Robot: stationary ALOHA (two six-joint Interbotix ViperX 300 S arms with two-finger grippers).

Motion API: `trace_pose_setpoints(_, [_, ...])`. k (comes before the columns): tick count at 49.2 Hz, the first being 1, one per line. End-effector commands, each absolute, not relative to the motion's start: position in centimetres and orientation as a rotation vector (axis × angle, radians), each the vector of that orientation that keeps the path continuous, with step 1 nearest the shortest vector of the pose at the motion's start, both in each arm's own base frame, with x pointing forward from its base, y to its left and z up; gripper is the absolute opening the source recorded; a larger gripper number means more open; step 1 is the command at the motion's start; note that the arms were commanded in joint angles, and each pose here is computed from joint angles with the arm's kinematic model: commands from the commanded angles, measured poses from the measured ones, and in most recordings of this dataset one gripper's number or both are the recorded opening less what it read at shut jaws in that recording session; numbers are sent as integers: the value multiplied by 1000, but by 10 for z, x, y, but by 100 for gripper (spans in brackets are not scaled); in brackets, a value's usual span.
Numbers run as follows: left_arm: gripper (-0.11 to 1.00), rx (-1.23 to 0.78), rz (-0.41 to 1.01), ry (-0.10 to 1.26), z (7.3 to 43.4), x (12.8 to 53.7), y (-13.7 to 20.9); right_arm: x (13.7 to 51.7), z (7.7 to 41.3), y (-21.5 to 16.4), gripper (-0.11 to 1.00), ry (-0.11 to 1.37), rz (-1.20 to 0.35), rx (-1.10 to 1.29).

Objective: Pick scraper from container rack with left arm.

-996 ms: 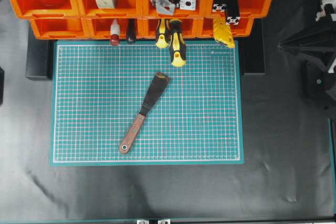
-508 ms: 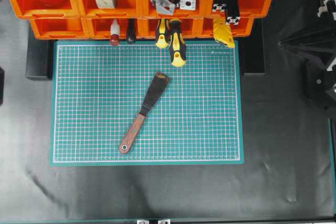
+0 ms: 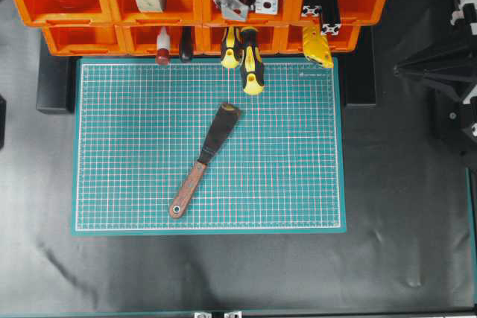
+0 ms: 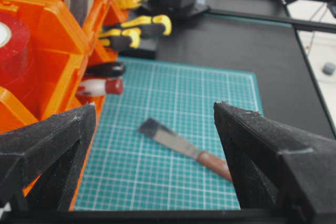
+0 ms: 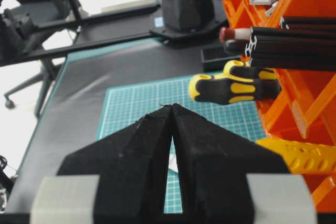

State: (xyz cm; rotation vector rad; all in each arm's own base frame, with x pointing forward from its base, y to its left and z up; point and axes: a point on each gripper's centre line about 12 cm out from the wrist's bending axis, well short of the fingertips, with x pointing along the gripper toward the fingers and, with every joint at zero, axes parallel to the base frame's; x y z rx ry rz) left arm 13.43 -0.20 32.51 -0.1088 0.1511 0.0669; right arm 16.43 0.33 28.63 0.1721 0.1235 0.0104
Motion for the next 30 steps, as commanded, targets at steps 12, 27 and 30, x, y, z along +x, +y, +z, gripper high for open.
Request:
trace_pose_setpoints(12, [88,-109,67,146,329,135,-2,165,289,4,-1,121,14,169])
trace_pose_setpoints(27, [88,-85,69,189,314,140,-5,164,270,3,-1,163,8,168])
trace_pose_setpoints(30, [88,-77,69,203,311,143,-6,164,268,4,-1,168,9,168])
